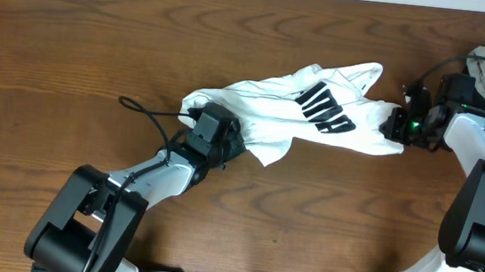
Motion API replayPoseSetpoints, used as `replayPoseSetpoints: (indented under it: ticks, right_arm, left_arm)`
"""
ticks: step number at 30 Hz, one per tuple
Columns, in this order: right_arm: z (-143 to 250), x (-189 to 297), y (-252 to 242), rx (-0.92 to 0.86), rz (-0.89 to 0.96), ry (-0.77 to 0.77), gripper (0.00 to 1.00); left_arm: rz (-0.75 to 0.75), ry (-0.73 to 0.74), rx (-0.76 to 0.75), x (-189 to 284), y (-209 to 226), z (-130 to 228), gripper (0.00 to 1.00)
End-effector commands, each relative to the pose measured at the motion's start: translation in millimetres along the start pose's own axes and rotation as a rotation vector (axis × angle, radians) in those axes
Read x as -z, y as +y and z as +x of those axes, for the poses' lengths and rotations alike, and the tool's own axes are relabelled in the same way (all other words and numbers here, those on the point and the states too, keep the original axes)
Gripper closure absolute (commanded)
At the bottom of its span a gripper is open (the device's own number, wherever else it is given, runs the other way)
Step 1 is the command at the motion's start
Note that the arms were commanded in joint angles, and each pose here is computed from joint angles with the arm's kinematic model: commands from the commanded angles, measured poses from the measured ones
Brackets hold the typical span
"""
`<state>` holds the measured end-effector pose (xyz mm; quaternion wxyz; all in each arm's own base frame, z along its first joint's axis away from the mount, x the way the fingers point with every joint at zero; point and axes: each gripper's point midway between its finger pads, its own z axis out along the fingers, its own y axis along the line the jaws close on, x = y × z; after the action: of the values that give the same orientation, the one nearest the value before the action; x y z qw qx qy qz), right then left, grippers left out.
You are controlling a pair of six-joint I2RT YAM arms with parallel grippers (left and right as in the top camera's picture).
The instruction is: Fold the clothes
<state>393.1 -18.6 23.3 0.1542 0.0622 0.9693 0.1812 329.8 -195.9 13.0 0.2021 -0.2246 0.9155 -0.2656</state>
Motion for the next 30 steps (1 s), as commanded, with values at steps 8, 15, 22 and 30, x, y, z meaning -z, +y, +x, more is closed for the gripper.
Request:
replayPoseSetpoints:
  ticks: [8, 15, 22, 30]
  right_arm:
    - [-2, 0, 0, -0.01, -0.003, -0.005, 0.98]
    - [-2, 1, -23, -0.02, 0.13, -0.004, 0.28]
    - [-5, 0, -23, -0.004, 0.129, -0.015, 0.25]
    - [-5, -2, -16, 0.008, 0.083, -0.013, 0.26]
  left_arm:
    - [-0.01, 0.003, -0.047, 0, 3, 2, 0.94]
    - [-0.011, 0.003, -0.047, 0, 3, 2, 0.94]
    - [-0.011, 0.003, -0.048, 0, 3, 2, 0.94]
    - [-0.011, 0.003, -0.047, 0, 3, 2, 0.94]
